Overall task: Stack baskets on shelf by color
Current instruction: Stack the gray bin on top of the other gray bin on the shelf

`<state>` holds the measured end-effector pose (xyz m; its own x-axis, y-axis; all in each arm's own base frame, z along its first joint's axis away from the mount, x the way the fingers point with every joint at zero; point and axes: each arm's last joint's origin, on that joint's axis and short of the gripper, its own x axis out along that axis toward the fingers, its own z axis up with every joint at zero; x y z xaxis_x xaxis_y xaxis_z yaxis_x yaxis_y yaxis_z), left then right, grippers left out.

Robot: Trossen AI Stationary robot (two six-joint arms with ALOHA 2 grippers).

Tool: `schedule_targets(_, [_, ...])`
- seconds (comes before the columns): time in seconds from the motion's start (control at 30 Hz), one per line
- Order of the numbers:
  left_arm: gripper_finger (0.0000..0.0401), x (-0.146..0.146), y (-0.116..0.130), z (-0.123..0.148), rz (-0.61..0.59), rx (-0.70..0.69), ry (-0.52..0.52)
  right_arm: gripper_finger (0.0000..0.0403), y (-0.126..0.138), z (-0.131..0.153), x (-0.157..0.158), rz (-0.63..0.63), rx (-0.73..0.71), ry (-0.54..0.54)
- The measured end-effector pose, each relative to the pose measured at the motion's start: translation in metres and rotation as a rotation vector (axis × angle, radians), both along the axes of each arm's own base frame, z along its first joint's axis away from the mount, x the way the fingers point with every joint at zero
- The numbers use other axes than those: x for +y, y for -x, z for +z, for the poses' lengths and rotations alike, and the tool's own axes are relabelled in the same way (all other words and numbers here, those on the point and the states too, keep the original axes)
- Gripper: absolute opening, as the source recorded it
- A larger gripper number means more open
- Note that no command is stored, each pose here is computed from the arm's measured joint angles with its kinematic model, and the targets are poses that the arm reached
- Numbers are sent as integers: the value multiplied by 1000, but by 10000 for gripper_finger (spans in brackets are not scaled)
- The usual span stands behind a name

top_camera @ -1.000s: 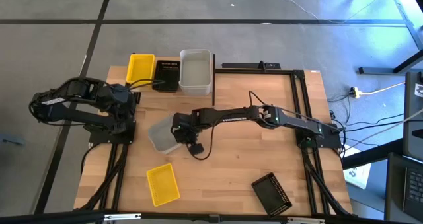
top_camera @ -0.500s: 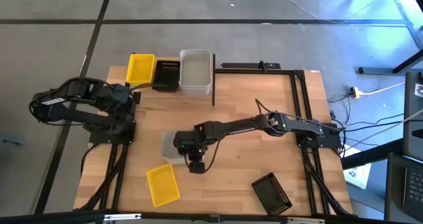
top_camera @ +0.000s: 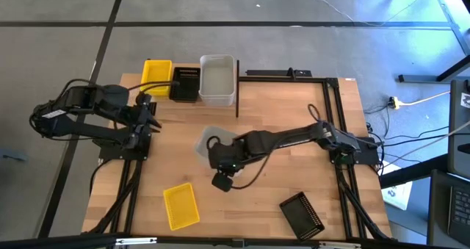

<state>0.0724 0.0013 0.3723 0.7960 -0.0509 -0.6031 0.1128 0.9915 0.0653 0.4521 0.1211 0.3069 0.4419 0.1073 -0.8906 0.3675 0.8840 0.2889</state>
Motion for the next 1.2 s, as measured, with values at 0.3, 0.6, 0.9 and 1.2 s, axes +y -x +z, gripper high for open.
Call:
schedule_targets(0.3, [66,0,-2,11,-11,-144,-36,0,26,29,27,-266,-38,-86])
schedule_targets(0.6, [66,2,-8,24,63,-285,-41,0,36,37,34,-593,-95,-133])
schedule_targets(0.9, [66,3,-10,23,76,-275,-82,0,45,47,32,-663,-82,-190])
schedule_targets(1.2, [66,4,-14,34,85,-408,-107,0,67,69,12,-737,-84,-125])
